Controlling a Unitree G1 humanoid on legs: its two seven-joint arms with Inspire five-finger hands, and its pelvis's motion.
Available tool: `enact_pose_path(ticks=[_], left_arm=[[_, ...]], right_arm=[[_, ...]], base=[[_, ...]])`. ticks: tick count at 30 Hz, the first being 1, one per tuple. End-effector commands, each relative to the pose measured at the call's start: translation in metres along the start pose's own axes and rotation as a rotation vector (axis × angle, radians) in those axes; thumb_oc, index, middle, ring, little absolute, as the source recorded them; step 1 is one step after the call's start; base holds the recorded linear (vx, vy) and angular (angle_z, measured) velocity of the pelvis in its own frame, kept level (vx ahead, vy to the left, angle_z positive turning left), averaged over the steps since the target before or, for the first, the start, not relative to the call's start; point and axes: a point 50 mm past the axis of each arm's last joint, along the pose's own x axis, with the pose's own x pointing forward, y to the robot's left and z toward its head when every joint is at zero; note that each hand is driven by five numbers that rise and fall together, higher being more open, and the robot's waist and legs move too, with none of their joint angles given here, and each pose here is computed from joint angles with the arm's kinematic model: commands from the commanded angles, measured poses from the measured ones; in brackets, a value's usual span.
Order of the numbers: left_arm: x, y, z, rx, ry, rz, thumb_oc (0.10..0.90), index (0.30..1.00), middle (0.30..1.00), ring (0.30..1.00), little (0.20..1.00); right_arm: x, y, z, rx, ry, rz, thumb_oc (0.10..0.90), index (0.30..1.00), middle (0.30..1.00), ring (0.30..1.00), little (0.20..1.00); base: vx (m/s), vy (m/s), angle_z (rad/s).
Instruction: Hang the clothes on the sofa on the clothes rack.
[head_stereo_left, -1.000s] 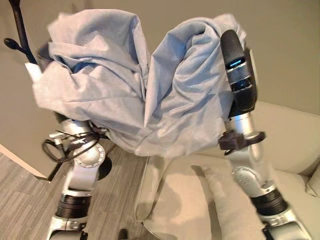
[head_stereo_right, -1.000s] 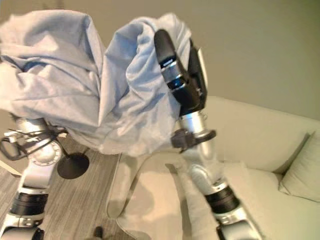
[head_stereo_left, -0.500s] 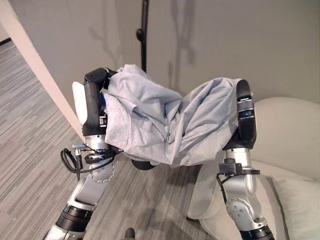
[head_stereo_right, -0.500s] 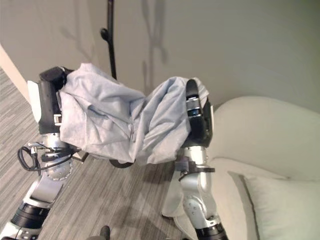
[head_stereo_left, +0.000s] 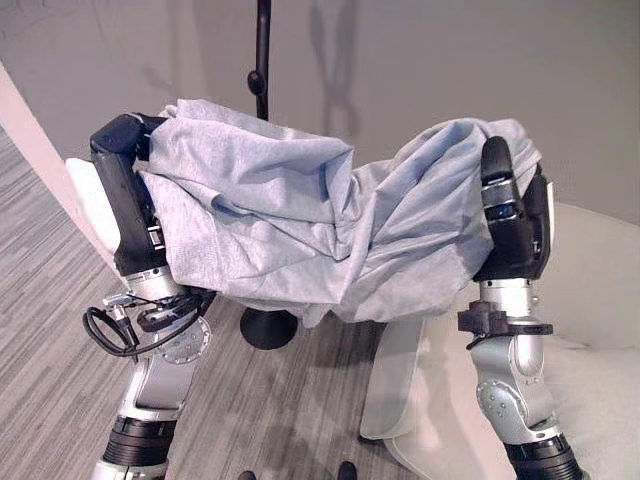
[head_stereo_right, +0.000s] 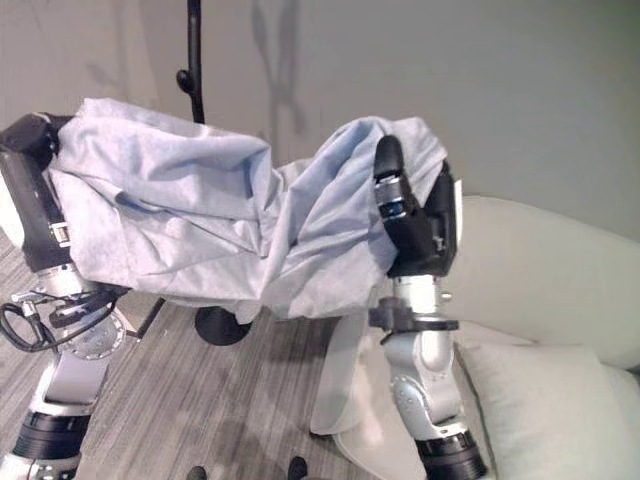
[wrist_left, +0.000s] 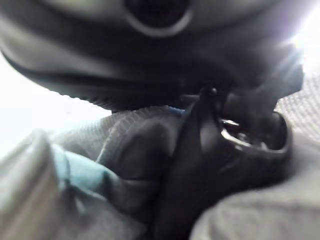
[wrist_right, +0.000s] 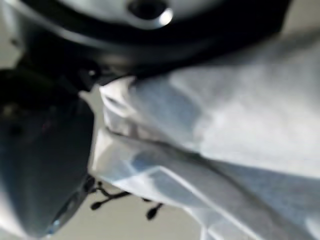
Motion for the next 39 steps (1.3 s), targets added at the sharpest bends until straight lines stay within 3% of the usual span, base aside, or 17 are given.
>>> enact_pose_path(ticks=[1, 8, 14, 21, 32, 39], left_arm=[[0.045, 0.007, 0.033, 0.029, -0.306, 0.163, 0.4, 0.3, 0.3, 0.3, 0.3], [0.069, 0.027, 0.035, 0.225, -0.395, 0.314, 0.4, 0.3, 0.3, 0.3, 0.3], [0.075, 0.037, 0.023, 0.296, -0.376, 0.335, 0.4, 0.3, 0.3, 0.3, 0.3], [0.088, 0.031, 0.019, 0.387, -0.424, 0.317, 0.4, 0.3, 0.3, 0.3, 0.3], [0.106, 0.001, 0.017, 0.341, -0.372, 0.289, 0.4, 0.3, 0.3, 0.3, 0.3], [0.112, 0.005, 0.015, 0.365, -0.363, 0.316, 0.4, 0.3, 0.3, 0.3, 0.3]], right_arm=[[0.025, 0.013, 0.04, -0.048, -0.267, 0.121, 0.4, 0.3, 0.3, 0.3, 0.3], [0.038, 0.004, 0.049, -0.5, -0.202, 0.363, 0.4, 0.3, 0.3, 0.3, 0.3], [0.048, 0.003, 0.051, -0.656, -0.262, 0.31, 0.4, 0.3, 0.3, 0.3, 0.3], [0.064, 0.003, 0.067, -0.985, -0.468, 0.125, 0.4, 0.3, 0.3, 0.3, 0.3], [0.096, -0.005, 0.076, -1.205, -0.603, -0.178, 0.4, 0.3, 0.3, 0.3, 0.3], [0.102, -0.002, 0.078, -1.206, -0.644, -0.213, 0.4, 0.3, 0.3, 0.3, 0.3]], base=[[0.18, -0.14, 0.04], [0.07, -0.018, 0.02], [0.2, 0.16, -0.07], [0.28, 0.3, -0.38], [0.13, 0.205, -0.12], [0.07, 0.084, -0.34]])
